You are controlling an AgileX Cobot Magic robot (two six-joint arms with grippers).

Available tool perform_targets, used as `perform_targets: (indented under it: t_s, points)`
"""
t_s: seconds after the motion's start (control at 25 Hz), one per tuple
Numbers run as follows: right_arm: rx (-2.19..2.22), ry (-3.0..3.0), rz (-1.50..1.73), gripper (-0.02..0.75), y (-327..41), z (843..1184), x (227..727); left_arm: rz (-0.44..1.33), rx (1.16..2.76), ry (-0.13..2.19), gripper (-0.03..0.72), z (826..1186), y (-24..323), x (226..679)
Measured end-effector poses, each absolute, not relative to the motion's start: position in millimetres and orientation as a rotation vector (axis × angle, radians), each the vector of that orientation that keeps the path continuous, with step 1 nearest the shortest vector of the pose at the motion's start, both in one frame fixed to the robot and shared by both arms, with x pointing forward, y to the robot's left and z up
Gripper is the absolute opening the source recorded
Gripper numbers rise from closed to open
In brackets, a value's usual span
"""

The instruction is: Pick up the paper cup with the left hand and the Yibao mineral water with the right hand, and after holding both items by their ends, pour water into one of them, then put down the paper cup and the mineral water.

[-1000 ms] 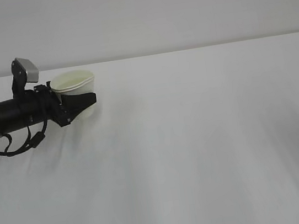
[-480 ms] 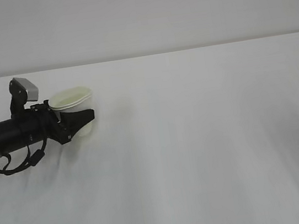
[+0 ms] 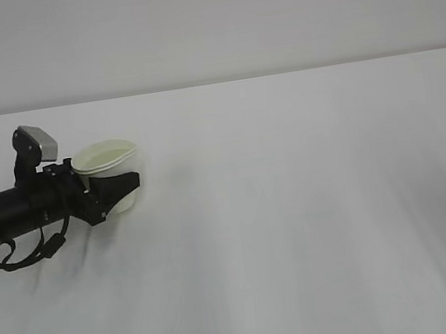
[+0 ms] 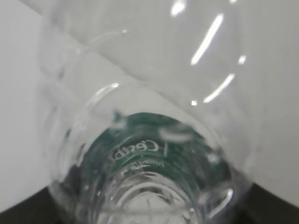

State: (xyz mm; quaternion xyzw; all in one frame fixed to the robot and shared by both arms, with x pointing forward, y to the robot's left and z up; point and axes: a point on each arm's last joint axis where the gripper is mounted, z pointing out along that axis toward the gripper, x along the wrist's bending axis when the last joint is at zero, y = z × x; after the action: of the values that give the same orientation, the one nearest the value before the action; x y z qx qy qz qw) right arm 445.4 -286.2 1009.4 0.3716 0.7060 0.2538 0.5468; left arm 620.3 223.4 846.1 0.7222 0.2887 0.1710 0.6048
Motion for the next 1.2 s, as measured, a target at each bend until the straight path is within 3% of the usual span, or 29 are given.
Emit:
perform_targets:
  t_s: [1.2]
  points:
    - [0.881, 1.673, 0.602, 0.445, -286.2, 1009.4, 445.4, 0.357, 1.692, 0.648, 0.471, 844.3, 221.5, 616.4]
